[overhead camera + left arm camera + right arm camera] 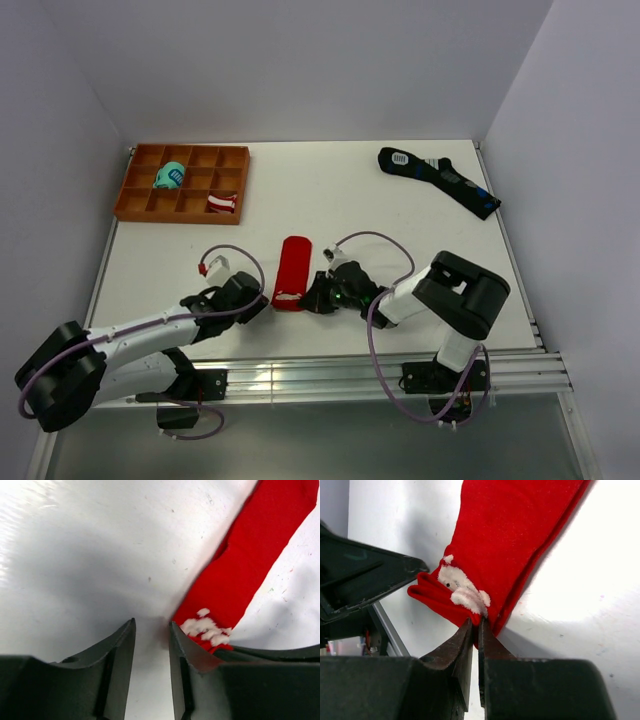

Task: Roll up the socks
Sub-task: Roll the sock at the center of the board.

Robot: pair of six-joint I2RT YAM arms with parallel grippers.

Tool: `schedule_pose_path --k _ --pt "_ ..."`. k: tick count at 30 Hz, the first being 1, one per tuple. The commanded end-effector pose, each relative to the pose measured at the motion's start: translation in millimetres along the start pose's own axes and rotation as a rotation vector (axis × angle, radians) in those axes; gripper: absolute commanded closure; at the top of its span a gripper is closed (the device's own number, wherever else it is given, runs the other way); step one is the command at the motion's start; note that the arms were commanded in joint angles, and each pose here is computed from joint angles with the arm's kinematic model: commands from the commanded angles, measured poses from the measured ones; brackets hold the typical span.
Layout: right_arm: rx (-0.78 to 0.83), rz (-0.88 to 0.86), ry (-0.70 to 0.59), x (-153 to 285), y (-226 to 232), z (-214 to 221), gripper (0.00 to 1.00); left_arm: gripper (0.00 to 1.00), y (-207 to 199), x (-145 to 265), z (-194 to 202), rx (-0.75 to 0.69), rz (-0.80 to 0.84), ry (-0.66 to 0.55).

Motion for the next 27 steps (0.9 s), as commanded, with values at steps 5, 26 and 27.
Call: schedule_pose_path --k 5,26,27 --pt "-0.068 0.212 0.071 12.7 -32.4 0.5 1.0 0.61 6.6 7.0 -9.3 -0.05 0.13 -0.129" --pt "-0.232 0.362 0.308 31.5 -65.1 -6.2 1.0 0.55 -25.9 11.9 7.3 -0.314 0.495 -0.3" --pt "-0.238 0.371 0.318 32.0 -67.8 -4.7 1.0 0.55 -24.7 10.1 9.6 -0.323 0.499 -0.294"
Point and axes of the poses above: each gripper's point midway between its finger pads, its own x axis back along the fingers, its own y axis along the line the jaws close on, z = x × y, the point moved 6 cm from there along x, back along the fingers, and after that the axes turned 13 degrees about -x, right-handed, at the moved point
